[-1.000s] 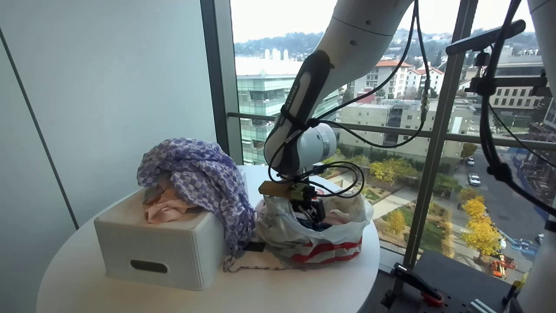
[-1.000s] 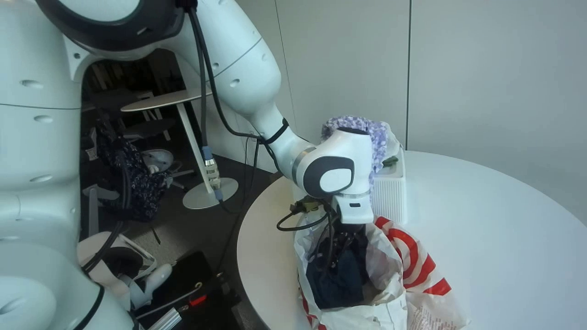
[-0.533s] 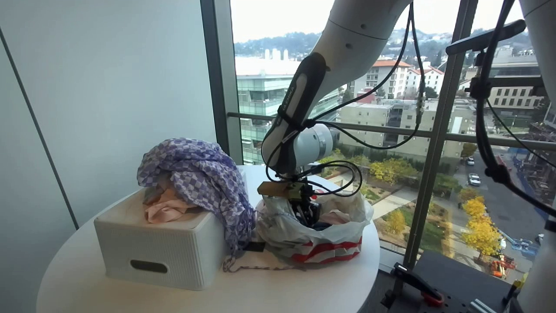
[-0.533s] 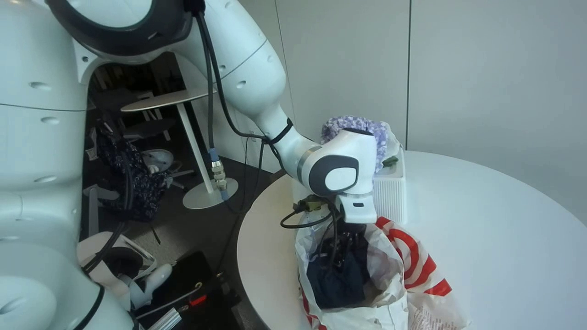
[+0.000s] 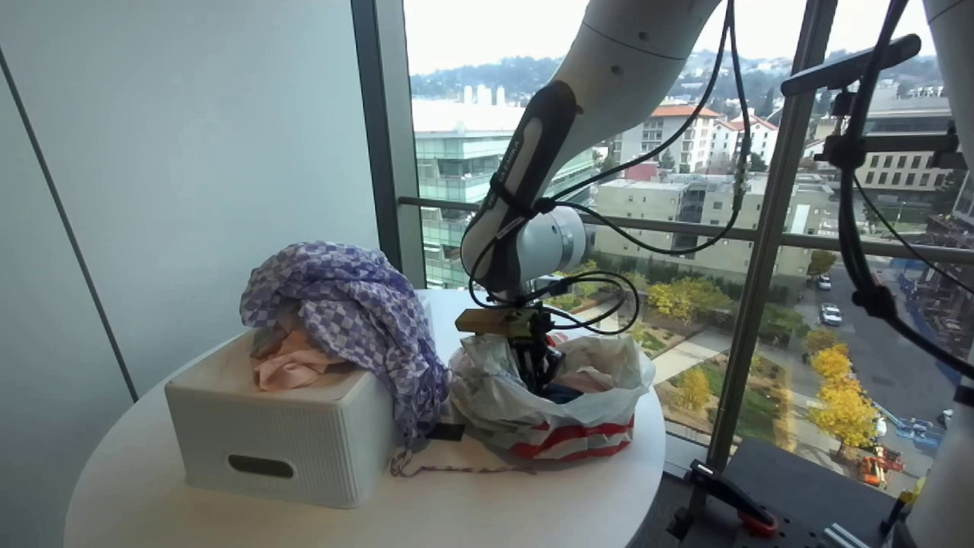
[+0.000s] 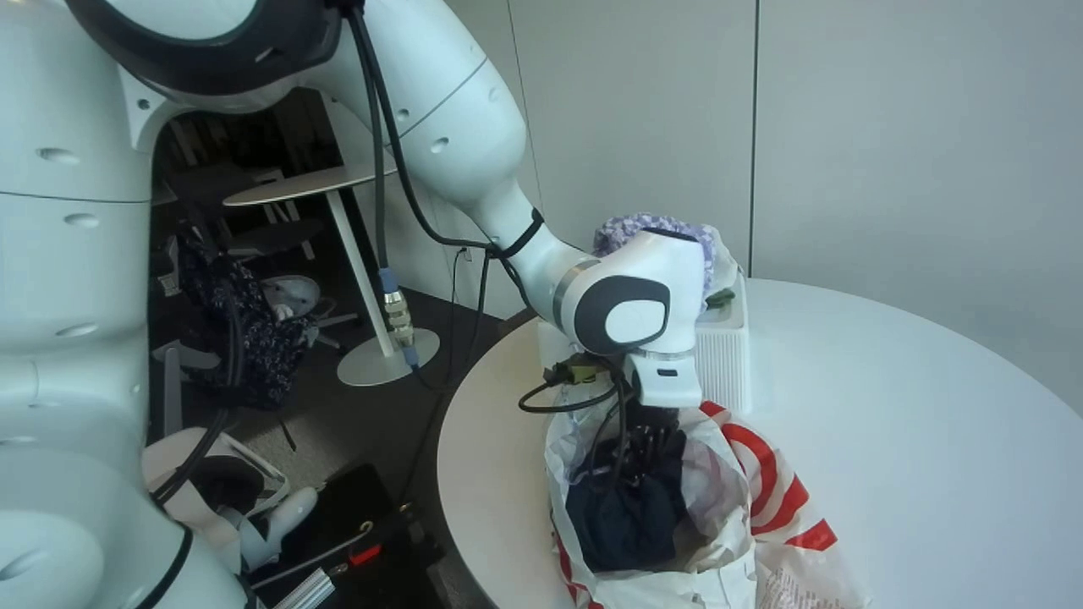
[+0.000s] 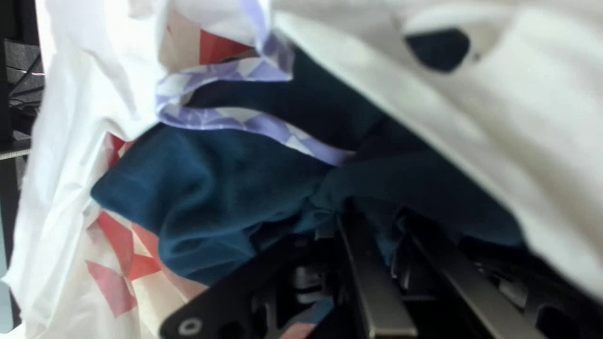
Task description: Put the peach, the purple and the blue shirts on the basket
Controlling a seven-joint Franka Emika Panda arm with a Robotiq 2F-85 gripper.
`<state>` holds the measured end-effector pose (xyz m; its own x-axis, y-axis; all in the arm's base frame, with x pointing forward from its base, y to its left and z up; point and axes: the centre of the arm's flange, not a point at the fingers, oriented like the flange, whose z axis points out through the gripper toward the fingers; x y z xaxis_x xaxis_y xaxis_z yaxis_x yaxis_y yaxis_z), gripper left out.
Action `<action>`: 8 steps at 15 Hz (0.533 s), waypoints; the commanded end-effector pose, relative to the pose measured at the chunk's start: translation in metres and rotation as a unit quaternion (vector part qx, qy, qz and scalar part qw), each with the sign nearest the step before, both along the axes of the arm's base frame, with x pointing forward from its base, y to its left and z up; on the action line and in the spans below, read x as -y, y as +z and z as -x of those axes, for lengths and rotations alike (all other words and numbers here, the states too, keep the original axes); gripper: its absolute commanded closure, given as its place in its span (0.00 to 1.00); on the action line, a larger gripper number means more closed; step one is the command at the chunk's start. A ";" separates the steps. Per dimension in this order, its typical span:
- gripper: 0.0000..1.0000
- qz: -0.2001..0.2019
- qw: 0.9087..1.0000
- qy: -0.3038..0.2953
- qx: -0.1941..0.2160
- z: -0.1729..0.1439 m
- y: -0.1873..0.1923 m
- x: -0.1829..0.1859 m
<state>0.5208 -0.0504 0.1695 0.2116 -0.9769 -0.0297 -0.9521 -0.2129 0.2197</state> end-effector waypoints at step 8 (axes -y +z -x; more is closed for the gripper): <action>0.90 0.168 0.975 -0.119 -0.085 0.051 0.116 0.048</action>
